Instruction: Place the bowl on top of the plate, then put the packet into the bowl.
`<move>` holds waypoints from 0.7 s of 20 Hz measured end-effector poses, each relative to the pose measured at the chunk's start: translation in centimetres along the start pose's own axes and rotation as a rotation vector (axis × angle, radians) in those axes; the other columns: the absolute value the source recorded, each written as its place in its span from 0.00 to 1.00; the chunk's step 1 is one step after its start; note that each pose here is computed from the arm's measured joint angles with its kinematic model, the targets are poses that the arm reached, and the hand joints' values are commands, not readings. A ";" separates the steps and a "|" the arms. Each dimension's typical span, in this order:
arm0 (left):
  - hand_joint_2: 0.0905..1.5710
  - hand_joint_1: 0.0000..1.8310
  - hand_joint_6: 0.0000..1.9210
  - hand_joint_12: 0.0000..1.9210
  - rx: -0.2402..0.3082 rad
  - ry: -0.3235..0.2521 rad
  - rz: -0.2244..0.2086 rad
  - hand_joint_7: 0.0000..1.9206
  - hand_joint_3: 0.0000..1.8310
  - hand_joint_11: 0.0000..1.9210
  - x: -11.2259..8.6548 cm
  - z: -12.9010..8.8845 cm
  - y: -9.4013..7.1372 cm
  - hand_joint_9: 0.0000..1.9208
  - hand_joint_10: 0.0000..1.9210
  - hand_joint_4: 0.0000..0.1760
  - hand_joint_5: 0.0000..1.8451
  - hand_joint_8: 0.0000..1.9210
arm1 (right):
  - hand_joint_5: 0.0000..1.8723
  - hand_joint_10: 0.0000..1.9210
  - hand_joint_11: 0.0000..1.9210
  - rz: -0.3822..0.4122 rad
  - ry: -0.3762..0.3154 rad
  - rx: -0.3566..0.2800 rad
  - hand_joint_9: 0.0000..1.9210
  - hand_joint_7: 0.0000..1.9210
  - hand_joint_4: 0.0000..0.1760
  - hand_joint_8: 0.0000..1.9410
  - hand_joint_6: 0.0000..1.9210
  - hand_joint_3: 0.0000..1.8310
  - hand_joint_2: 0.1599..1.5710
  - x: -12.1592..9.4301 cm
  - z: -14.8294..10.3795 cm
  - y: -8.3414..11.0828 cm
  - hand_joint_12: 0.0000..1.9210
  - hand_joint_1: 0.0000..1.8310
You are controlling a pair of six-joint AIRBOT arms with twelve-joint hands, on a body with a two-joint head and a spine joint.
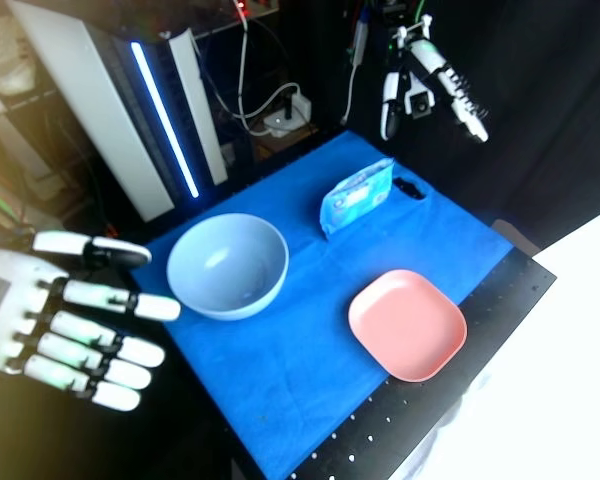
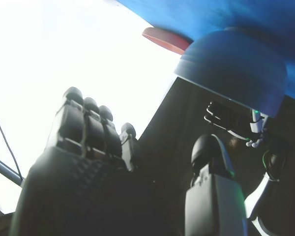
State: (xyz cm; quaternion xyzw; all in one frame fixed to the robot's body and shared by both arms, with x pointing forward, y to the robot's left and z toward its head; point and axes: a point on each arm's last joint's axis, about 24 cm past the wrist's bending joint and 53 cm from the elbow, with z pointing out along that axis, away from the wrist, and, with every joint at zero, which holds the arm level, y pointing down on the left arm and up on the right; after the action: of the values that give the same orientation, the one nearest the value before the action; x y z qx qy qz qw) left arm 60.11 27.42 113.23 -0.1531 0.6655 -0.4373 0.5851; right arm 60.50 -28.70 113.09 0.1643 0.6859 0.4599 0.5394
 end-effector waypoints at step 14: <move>0.57 0.45 0.00 0.09 -0.017 0.018 -0.003 0.05 0.00 0.01 0.7 0.0 0.6 0.03 0.00 0.28 0.10 0.00 | 0.01 0.00 0.00 -0.099 0.285 -0.193 0.00 0.01 0.61 0.00 0.00 0.00 0.48 6.9 2.0 5.6 0.00 0.38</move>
State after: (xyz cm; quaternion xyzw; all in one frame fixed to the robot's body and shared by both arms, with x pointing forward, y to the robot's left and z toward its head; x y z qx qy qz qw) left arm 60.14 27.27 112.33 -0.1551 0.6743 -0.4341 0.5770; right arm 58.28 -19.86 113.55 0.0111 0.7153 0.5152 0.4720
